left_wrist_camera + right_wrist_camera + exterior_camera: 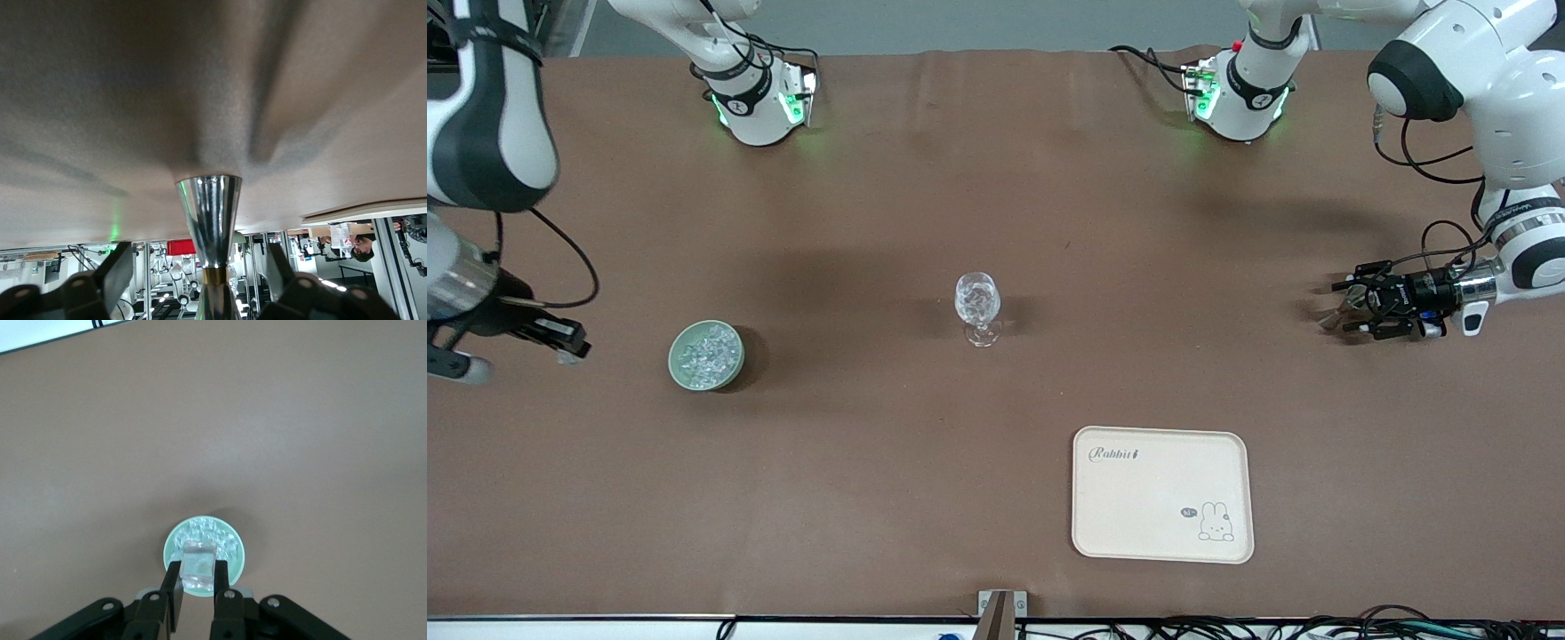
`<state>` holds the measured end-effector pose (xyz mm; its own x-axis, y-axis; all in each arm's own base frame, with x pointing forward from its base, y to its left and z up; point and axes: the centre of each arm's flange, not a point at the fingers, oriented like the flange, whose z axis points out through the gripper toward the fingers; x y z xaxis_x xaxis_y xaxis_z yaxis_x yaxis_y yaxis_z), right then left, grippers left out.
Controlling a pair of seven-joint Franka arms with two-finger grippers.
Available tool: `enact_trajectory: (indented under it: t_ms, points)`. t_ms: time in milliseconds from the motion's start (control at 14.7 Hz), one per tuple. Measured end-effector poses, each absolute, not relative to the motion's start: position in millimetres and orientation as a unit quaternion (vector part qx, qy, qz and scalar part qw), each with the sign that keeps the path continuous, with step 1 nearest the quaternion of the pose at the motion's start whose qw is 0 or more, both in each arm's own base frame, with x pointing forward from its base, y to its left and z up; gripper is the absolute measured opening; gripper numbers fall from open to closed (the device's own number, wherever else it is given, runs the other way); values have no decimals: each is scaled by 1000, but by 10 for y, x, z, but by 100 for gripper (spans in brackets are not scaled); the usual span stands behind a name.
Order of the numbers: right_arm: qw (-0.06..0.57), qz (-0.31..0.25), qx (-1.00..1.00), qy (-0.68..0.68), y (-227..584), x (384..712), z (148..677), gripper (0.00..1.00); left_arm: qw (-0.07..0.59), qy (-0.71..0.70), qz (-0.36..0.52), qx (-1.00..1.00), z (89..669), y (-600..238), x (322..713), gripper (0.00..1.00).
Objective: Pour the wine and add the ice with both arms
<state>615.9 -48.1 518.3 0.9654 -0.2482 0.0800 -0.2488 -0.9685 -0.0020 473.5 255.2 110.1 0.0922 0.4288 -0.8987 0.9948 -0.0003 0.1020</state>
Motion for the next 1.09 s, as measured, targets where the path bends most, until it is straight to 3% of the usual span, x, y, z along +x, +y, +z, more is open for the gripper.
enact_trajectory:
  t_ms: [340, 408, 680, 1020, 1088]
  points:
    - [7, 16, 994, -111, -631, 6000, 5988, 23, 424, 584, -345, 600, 1119, 2610, 4714, 77]
    - [6, 17, 994, -110, -624, 5942, 6132, 23, 425, 588, -347, 594, 1123, 2608, 4721, 71]
    - [2, 27, 994, -109, -602, 5578, 6668, 23, 427, 591, -351, 588, 1129, 2596, 4731, 67]
    - [1, 31, 994, -105, -571, 5467, 6764, 23, 429, 591, -350, 586, 1132, 2594, 4739, 63]
    - [1, 29, 994, -104, -559, 5475, 6747, 23, 429, 591, -350, 586, 1132, 2593, 4739, 56]
